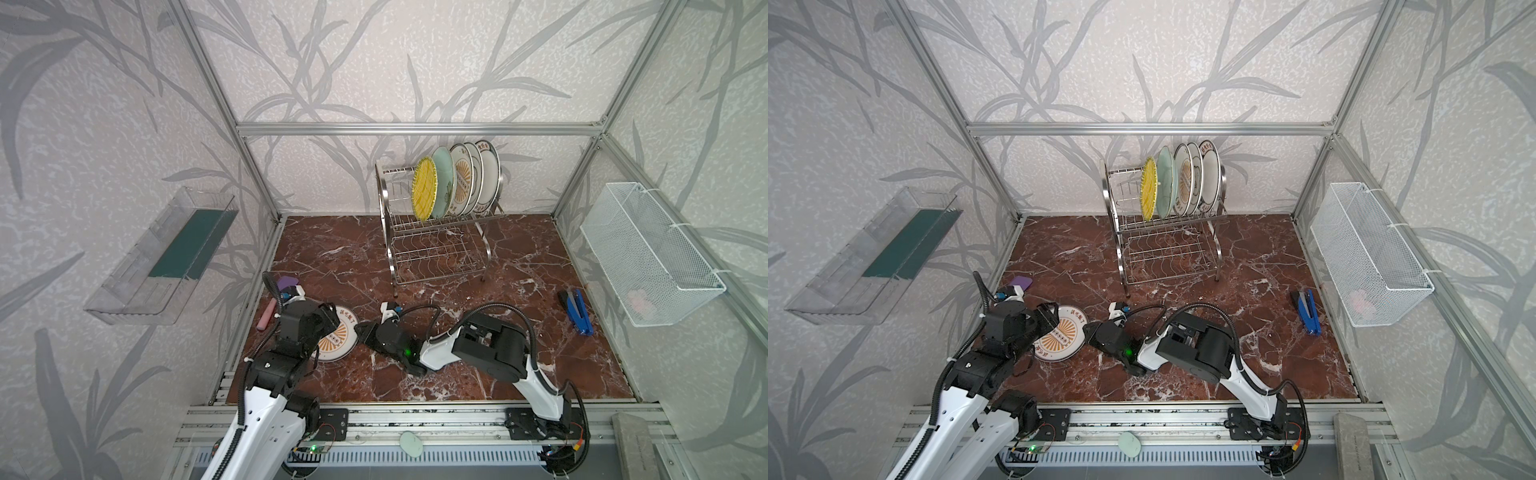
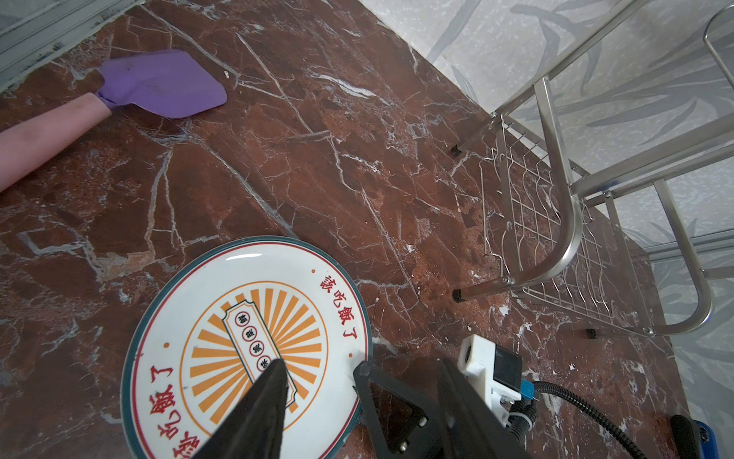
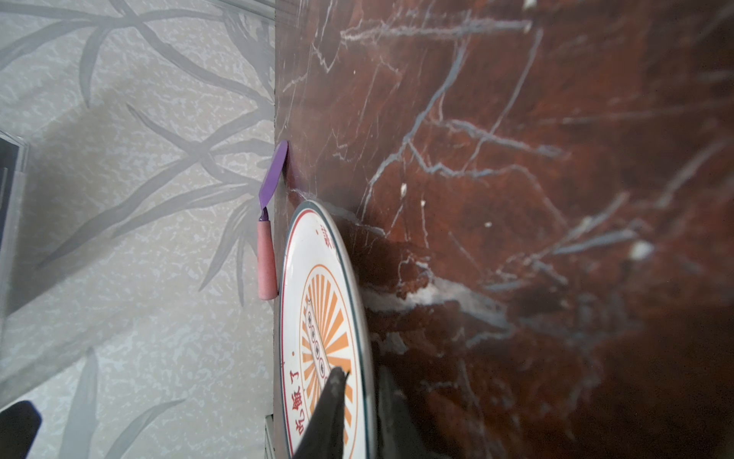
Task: Load the plates into the dish rack
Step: 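Tilt the white sunburst plate up off the table with the right gripper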
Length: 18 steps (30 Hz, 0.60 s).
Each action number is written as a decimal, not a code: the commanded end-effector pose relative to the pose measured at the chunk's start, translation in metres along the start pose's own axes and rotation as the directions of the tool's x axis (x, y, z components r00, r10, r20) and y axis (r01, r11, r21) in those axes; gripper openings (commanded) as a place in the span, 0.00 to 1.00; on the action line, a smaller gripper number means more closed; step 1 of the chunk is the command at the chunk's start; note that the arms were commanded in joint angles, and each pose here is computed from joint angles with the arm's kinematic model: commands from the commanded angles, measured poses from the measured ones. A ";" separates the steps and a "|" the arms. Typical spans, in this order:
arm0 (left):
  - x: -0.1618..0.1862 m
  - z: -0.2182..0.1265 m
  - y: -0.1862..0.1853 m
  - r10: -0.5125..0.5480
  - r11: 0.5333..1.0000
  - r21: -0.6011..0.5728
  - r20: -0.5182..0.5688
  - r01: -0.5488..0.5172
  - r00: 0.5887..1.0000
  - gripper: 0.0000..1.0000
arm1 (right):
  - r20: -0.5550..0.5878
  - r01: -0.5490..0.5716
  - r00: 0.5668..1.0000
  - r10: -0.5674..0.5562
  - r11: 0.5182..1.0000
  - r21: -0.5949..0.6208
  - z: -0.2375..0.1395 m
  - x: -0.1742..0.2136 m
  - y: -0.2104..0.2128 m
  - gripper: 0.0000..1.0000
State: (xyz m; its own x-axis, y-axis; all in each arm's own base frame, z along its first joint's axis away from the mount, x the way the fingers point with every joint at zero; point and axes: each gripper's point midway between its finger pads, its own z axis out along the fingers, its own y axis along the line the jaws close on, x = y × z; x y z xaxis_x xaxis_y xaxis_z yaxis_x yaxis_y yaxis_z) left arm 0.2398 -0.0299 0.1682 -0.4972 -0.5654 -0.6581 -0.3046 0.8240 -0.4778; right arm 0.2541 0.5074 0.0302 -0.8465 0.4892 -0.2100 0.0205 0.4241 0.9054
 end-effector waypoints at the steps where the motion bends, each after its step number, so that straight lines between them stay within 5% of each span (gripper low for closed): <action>1: -0.003 0.001 0.002 -0.005 1.000 -0.006 0.017 0.005 1.000 0.59 | -0.091 0.113 0.992 -0.091 0.955 0.273 -0.003 0.015 -0.087 0.18; 18: -0.001 0.000 0.003 -0.003 1.000 -0.007 0.017 0.003 1.000 0.58 | -0.152 0.137 0.984 -0.095 0.944 0.299 0.001 0.018 -0.094 0.12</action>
State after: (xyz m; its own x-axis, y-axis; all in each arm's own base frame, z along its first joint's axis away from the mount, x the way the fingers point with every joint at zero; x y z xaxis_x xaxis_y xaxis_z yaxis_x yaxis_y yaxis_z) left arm 0.2398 -0.0297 0.1683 -0.4968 -0.5652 -0.6586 -0.3047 0.8241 -0.4775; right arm 0.2506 0.5169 0.0228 -0.8913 0.3930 -0.2262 -0.0035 0.4929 0.8701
